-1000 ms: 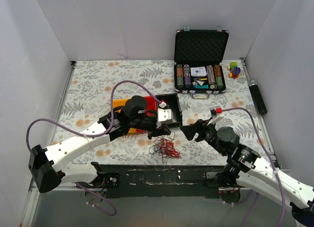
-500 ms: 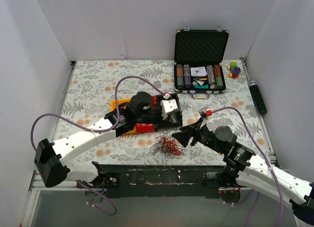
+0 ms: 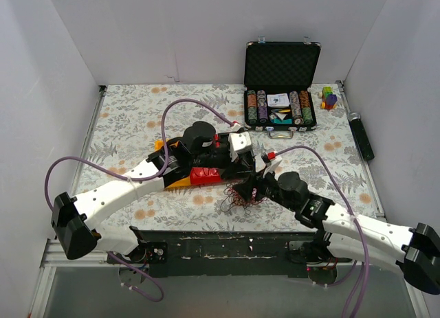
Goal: Untangle the cables
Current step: Untie the cable.
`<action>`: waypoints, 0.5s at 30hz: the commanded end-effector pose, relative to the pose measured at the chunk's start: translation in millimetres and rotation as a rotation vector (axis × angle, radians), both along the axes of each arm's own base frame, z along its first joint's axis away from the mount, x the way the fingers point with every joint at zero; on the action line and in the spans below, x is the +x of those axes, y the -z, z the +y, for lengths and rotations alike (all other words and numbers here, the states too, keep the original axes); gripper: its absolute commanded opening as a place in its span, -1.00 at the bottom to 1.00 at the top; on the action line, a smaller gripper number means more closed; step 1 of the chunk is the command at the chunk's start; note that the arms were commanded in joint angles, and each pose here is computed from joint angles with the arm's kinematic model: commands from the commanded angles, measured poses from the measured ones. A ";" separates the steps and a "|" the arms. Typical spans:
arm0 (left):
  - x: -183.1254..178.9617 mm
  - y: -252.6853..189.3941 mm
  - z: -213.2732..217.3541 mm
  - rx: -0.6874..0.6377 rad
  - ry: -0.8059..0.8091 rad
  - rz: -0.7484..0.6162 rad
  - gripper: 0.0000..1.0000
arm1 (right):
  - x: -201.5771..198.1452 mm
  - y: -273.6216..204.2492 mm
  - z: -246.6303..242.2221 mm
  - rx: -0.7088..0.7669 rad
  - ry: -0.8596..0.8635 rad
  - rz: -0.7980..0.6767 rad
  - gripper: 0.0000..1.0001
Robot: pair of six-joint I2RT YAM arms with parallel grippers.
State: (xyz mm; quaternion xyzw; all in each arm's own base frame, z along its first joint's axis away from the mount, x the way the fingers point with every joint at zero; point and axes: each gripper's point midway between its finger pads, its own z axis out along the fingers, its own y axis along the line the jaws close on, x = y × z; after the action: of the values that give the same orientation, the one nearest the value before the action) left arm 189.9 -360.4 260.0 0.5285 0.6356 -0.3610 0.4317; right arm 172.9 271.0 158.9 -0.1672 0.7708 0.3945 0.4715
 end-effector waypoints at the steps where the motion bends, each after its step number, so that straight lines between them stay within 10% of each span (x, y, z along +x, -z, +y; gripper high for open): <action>1: -22.1 -42.2 -0.6 -0.090 0.097 -0.019 -1.00 | 3.8 -4.8 18.3 0.093 -0.001 0.040 0.22; 6: -24.6 -58.5 1.1 -0.115 0.121 -0.066 -1.00 | -12.6 24.1 27.3 0.095 -0.054 0.146 -0.06; 15: -8.2 -156.7 0.5 -0.289 0.076 -0.314 -1.00 | -22.5 60.3 2.1 0.062 0.020 0.204 0.15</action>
State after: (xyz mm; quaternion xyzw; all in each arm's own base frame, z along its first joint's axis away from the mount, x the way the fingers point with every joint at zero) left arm 182.7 -367.1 323.3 0.5455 0.5728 -0.3862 0.4746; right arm 148.1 277.4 95.0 -0.1330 0.8110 0.4181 0.3869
